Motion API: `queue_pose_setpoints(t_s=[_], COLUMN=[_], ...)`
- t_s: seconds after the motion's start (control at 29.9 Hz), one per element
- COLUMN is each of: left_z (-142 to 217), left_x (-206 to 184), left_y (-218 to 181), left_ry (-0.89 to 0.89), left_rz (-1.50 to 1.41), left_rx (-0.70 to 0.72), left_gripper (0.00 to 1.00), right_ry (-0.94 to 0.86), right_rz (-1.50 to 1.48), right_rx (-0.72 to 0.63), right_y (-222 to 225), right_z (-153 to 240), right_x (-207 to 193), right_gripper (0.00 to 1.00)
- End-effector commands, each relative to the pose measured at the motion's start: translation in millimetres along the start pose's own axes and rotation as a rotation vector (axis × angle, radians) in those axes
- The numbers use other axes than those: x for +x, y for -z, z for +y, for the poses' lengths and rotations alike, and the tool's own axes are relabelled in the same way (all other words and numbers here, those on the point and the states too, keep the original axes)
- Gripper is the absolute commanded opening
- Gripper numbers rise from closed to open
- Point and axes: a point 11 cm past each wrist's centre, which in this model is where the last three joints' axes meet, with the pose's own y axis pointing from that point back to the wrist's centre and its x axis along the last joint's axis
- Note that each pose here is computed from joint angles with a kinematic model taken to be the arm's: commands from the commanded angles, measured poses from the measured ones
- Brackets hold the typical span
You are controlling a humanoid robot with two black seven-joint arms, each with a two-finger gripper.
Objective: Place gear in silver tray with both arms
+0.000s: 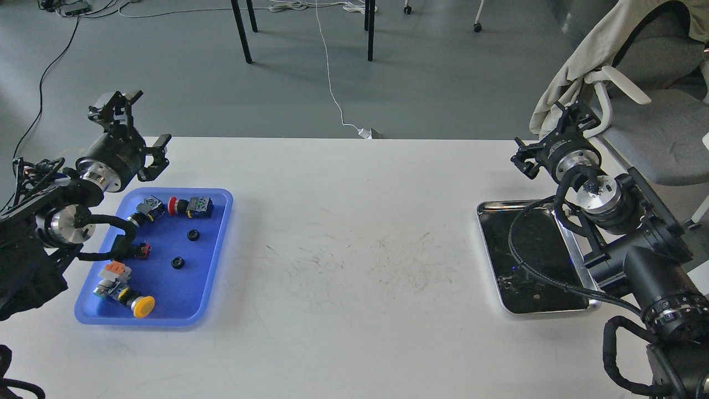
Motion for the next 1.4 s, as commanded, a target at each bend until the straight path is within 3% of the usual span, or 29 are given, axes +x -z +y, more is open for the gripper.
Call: queue_pose_setpoints(t_s=[0.0,0.23,1.37], left_z=[0,0,13], left_x=[0,1,17], left_y=[-1,-2,0], left_ry=[0.001,-0.001,-0.02], left_rz=[0.0,0.0,0.0], left_rx=[-0.001,-0.004,0.005], left_gripper=[0.99,0.99,0.99], right_ry=[-0.018,0.094,0.058], right_rz=[-0.003,0.009,0.0], right_rx=[0.001,0.007,0.016], right_y=[2,-3,-3], right_z=[1,12,10], right_x=[2,-9,-1], right_gripper=[0.99,0.99,0.99])
